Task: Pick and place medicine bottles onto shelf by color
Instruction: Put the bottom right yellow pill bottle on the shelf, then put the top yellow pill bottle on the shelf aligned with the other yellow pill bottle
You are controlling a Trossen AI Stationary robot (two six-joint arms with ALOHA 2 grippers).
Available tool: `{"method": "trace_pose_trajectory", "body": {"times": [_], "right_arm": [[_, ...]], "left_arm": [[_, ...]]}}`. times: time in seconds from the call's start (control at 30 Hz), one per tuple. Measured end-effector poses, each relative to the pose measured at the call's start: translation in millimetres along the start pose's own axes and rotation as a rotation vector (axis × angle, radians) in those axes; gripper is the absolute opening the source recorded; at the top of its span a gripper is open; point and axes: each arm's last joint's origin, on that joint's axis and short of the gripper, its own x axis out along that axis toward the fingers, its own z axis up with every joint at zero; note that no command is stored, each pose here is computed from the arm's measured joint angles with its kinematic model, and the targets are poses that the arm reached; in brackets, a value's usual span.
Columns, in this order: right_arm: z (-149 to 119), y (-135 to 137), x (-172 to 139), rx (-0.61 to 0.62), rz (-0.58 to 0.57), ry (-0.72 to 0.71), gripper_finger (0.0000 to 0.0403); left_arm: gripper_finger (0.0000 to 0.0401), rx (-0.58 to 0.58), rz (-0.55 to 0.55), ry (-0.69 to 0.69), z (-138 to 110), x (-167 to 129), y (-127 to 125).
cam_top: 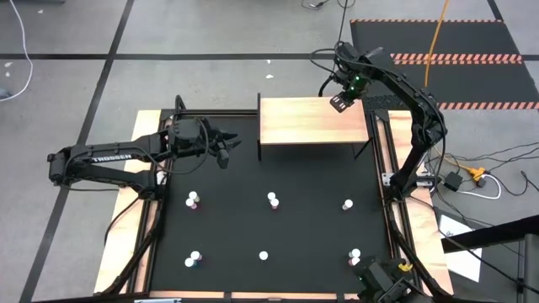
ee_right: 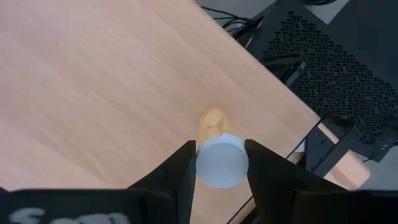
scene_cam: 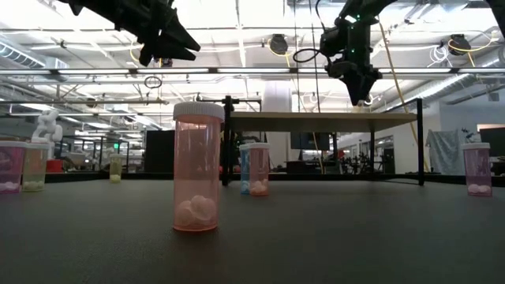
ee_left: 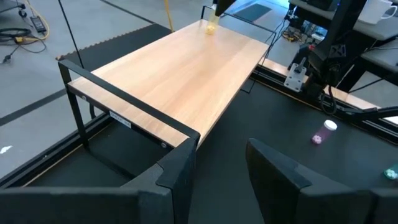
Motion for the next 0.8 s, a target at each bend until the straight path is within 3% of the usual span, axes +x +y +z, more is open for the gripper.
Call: {"method": "trace_pose_trajectory", "body": {"times": [0.53, 0.8], "right_arm": [[0, 0, 0, 0.000, 0.001, -0.005, 0.0203], [-6, -2, -25, 0.012, -0.018, -0.164, 0.0220]], "left_arm": [[0.0145, -0.001, -0.002, 0.000, 0, 0, 0], [0.0145, 0.005, -0.002, 0.000, 0, 0, 0]]}}
